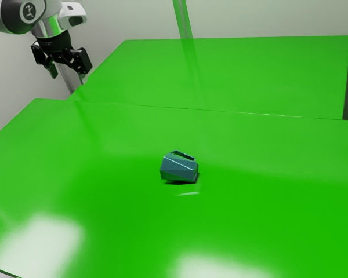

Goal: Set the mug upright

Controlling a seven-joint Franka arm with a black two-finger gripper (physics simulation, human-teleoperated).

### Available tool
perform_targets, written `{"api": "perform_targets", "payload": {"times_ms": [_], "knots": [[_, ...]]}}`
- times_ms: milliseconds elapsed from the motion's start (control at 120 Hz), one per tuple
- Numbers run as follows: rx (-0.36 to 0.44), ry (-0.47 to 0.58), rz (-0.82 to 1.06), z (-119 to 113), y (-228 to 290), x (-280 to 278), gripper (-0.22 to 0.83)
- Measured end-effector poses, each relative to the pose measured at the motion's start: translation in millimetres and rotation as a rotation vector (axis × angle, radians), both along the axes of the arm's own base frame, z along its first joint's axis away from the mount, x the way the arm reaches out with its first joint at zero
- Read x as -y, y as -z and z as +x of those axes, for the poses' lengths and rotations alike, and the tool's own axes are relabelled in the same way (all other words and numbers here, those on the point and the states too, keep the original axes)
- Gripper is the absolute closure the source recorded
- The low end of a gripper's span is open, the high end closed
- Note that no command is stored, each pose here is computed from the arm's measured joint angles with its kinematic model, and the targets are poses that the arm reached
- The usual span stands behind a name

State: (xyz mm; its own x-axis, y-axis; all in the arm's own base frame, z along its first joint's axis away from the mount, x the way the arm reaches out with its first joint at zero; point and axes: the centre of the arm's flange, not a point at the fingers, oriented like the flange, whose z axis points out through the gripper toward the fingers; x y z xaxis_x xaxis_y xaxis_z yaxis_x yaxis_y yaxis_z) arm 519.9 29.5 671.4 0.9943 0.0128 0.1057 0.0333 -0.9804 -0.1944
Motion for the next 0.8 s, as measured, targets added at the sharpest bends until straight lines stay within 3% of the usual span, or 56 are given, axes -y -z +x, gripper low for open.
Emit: {"api": "perform_targets", "payload": {"times_ms": [267, 400, 633, 800], "knots": [[-0.008, 0.013, 0.0, 0, 5, 1, 0.0], [-0.039, 0.013, -0.026, 14, 27, 2, 0.0], [-0.144, -0.018, -0.247, 53, 101, 13, 0.0], [-0.206, -0.115, -0.407, 70, 169, -7, 0.0]]}}
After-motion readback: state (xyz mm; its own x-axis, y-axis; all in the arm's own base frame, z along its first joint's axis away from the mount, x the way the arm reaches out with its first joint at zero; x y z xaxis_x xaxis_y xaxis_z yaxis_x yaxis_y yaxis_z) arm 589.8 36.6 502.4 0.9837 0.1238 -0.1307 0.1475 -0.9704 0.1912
